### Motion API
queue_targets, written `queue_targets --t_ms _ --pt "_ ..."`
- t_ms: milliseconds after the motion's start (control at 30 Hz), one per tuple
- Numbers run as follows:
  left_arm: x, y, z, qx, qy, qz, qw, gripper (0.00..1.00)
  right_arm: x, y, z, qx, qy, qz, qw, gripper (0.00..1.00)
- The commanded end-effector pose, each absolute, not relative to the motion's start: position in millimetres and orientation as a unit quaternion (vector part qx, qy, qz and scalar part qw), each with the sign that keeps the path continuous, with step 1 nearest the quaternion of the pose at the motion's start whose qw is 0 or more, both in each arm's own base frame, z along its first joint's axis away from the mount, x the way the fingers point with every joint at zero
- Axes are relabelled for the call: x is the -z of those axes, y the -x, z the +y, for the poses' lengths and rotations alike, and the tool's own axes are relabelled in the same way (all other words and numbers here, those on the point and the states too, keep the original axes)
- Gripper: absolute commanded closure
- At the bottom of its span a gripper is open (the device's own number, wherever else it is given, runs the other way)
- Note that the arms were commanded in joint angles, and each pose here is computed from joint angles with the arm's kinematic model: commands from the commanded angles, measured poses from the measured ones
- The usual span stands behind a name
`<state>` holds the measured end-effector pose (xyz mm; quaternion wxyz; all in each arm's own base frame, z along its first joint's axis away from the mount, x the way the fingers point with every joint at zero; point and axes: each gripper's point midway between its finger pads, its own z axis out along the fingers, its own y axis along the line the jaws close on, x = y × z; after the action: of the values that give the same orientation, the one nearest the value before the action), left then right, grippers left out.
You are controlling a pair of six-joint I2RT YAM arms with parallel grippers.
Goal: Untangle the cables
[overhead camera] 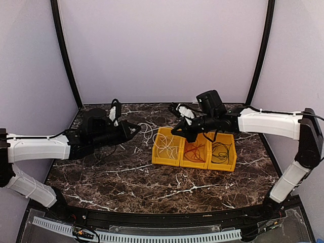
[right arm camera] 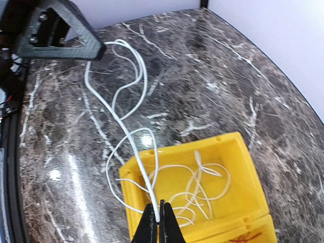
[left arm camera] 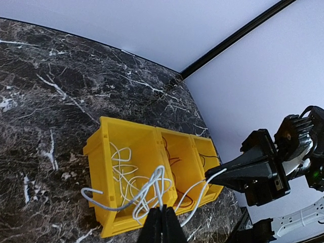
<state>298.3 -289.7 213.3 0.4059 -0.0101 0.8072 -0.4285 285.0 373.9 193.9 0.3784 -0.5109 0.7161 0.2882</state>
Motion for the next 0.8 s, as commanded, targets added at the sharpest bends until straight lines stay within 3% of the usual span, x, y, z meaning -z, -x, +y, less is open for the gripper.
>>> queue_targets --t_ms 0,133,267,433,767 --pt "-252.4 -323.2 -333.6 0.474 -0.02 0.765 0.436 1.0 -173.5 -327.7 355.5 -0.204 0.475 0.755 0.403 1.0" --pt "-231.6 -346.1 -365.1 0.458 -0.025 0.781 0.424 1.0 -146.3 -346.5 355.1 -0.183 0.465 0.776 0.385 0.97" --pt "-206.6 -360.2 -389.2 0.439 -0.032 0.798 0.411 1.0 -131.9 -338.1 355.2 -0.203 0.473 0.789 0.335 0.81" --pt "-184.5 -362.9 -410.1 0.408 -0.061 0.817 0.403 1.0 -152.6 -316.3 325.2 -0.195 0.487 0.776 0.351 0.59" --pt "-155.7 -364.7 -424.5 0.361 -0.097 0.853 0.365 1.0 -173.8 -292.2 256.4 -0.17 0.467 0.786 0.367 0.52"
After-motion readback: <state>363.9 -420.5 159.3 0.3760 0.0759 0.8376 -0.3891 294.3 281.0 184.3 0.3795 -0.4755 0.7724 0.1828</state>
